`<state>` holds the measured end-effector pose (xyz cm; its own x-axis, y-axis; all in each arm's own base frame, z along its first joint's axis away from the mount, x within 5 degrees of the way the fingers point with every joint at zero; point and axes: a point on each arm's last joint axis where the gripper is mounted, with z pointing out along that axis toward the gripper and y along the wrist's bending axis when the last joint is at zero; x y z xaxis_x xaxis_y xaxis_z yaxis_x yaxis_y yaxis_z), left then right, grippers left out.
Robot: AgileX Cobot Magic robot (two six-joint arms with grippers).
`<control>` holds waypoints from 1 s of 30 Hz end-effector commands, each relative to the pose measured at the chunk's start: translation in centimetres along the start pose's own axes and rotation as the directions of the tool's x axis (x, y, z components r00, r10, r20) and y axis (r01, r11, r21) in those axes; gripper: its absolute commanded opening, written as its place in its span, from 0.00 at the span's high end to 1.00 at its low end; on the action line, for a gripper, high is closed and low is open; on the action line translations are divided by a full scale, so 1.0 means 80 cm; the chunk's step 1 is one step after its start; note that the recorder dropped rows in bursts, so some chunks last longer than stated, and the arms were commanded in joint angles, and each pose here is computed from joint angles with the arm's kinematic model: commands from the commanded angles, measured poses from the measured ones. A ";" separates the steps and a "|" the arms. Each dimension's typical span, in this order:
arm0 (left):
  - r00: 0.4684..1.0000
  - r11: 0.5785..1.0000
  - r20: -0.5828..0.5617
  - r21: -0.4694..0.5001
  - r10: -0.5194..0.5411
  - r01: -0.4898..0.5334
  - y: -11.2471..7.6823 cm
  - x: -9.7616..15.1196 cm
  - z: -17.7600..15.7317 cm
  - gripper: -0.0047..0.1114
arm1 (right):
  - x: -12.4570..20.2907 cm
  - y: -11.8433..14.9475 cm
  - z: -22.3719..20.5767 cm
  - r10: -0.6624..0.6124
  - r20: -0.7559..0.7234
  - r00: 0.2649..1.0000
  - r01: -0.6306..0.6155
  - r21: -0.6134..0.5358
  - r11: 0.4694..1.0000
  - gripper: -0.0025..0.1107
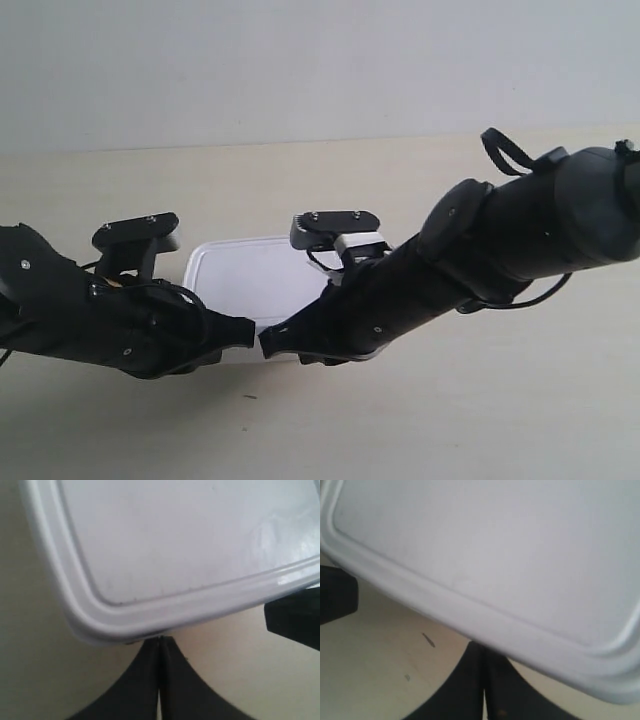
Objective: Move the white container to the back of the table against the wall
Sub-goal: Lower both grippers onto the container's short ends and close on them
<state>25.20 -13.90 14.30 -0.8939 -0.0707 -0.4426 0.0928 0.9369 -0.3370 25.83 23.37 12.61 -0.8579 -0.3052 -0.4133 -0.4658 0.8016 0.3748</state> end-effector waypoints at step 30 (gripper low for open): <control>0.997 0.998 0.074 -0.067 0.001 0.004 0.033 -0.071 0.039 0.96 | -0.090 -0.056 0.034 0.137 0.041 0.990 -0.140 0.080 0.987 0.98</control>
<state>31.03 -12.19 13.19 -0.8729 -0.0929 -0.4789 0.0578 0.9551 -0.2907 34.00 23.46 11.40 -0.9045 -0.1660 -0.3928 -0.3174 0.8772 0.3602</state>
